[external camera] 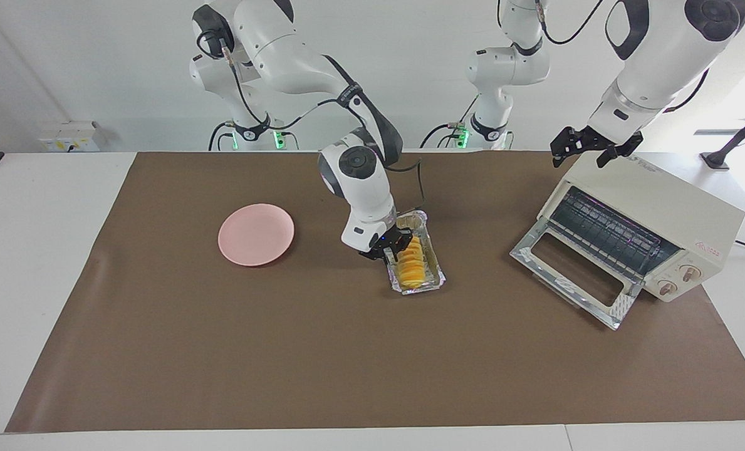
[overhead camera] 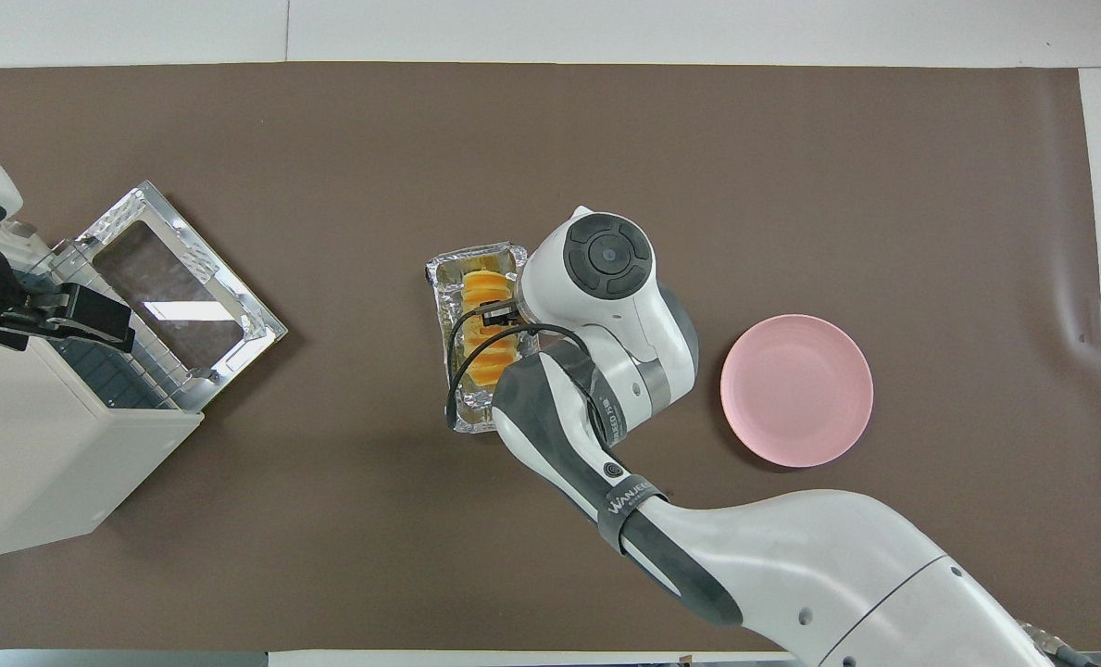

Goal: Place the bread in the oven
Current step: 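Release the tray with the right gripper while the left gripper reaches it, then grasp the foil tray with the left gripper while the right gripper withdraws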

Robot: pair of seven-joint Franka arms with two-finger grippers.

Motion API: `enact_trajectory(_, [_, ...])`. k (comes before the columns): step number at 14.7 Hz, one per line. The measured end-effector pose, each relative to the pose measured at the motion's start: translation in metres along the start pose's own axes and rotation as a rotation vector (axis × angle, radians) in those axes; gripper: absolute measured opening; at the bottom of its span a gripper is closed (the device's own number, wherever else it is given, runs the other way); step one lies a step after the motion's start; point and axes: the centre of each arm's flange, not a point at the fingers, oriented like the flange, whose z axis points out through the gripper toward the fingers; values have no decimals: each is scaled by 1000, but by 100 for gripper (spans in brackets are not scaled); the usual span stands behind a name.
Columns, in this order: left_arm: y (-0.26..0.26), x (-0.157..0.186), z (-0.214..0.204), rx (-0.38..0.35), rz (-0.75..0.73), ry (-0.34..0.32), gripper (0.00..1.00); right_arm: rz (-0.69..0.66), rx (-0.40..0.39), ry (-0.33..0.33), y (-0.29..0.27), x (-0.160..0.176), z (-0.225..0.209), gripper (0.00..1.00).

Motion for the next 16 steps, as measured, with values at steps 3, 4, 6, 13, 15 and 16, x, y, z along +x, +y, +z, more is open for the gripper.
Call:
enact_trajectory(3, [1, 1, -1, 0, 1, 11, 100, 19, 0, 2, 1, 1, -1, 69])
enact_trajectory(4, [5, 3, -2, -2, -4, 24, 100, 24, -1, 2, 3, 2, -3, 78])
enact_trajectory(6, [22, 7, -2, -17, -33, 47, 100, 40, -7, -3, 12, 6, -9, 99])
enact_trajectory(13, [166, 51, 58, -68, -180, 122, 100, 197, -31, 6, 127, 49, -94, 100])
enact_trajectory(15, [235, 60, 96, -80, -224, 135, 100, 190, -36, 15, 163, 54, -112, 100])
enact_trajectory(16, [263, 62, 116, -82, -232, 135, 100, 172, -38, 18, 178, 55, -119, 100])
